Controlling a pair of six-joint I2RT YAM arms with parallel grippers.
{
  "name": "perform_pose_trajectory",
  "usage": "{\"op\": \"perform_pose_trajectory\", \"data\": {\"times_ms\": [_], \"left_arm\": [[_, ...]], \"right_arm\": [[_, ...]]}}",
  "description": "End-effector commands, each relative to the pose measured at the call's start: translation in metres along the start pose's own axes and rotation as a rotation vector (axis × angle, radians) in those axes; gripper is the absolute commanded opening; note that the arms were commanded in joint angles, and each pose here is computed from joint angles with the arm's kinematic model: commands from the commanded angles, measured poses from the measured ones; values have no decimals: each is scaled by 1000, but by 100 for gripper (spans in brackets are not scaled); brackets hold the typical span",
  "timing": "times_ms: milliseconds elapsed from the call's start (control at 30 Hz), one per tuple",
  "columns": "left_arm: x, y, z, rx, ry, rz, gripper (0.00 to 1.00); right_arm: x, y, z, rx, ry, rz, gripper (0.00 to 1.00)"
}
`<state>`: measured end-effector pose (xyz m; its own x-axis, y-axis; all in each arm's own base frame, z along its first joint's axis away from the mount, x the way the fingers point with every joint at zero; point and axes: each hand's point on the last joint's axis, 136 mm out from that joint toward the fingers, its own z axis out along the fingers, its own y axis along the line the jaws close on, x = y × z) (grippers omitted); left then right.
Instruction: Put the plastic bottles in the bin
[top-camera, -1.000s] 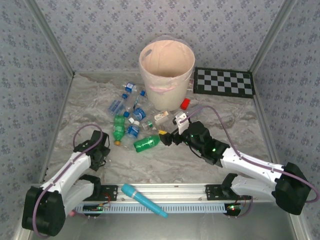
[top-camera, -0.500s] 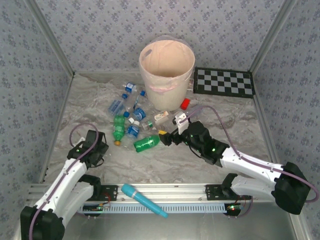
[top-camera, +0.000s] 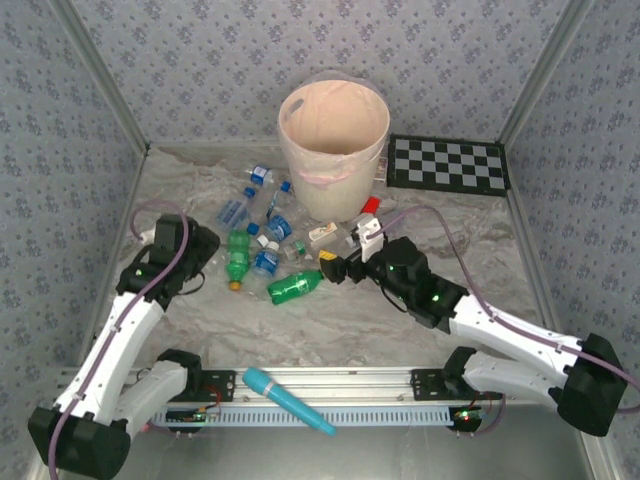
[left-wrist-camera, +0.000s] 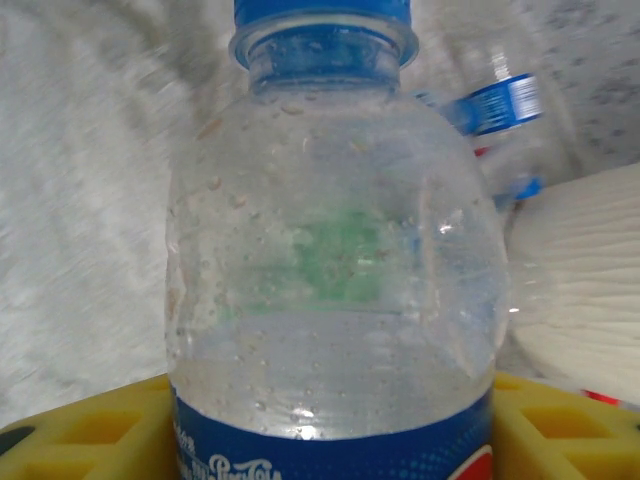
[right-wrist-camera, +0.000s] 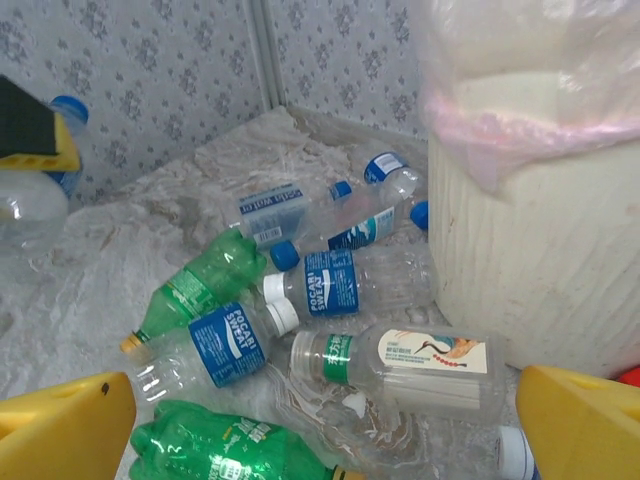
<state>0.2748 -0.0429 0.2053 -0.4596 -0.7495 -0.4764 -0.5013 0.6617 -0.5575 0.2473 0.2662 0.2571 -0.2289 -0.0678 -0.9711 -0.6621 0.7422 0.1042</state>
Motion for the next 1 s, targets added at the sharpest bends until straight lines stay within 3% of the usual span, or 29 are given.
{"op": "perform_pose_trajectory", "data": {"times_ms": [0, 233, 567, 767, 967], "left_arm": [[-28, -61, -17, 164, -64, 68, 61], [-57, -169, -44, 341, -120, 190, 61], [-56, -295, -54, 531, -79, 323, 61], [-48, -352, -43, 566, -39, 399, 61], [-31, -384, -20, 575, 25, 431, 61]], "right_arm": [[-17, -2, -12, 24, -18, 54, 100], [-30, -6, -31, 47, -28, 87, 100], [-40, -9, -50, 76, -31, 96, 100], [-45, -3, -55, 91, -26, 63, 100], [-50, 3, -61, 95, -25, 37, 100]]}}
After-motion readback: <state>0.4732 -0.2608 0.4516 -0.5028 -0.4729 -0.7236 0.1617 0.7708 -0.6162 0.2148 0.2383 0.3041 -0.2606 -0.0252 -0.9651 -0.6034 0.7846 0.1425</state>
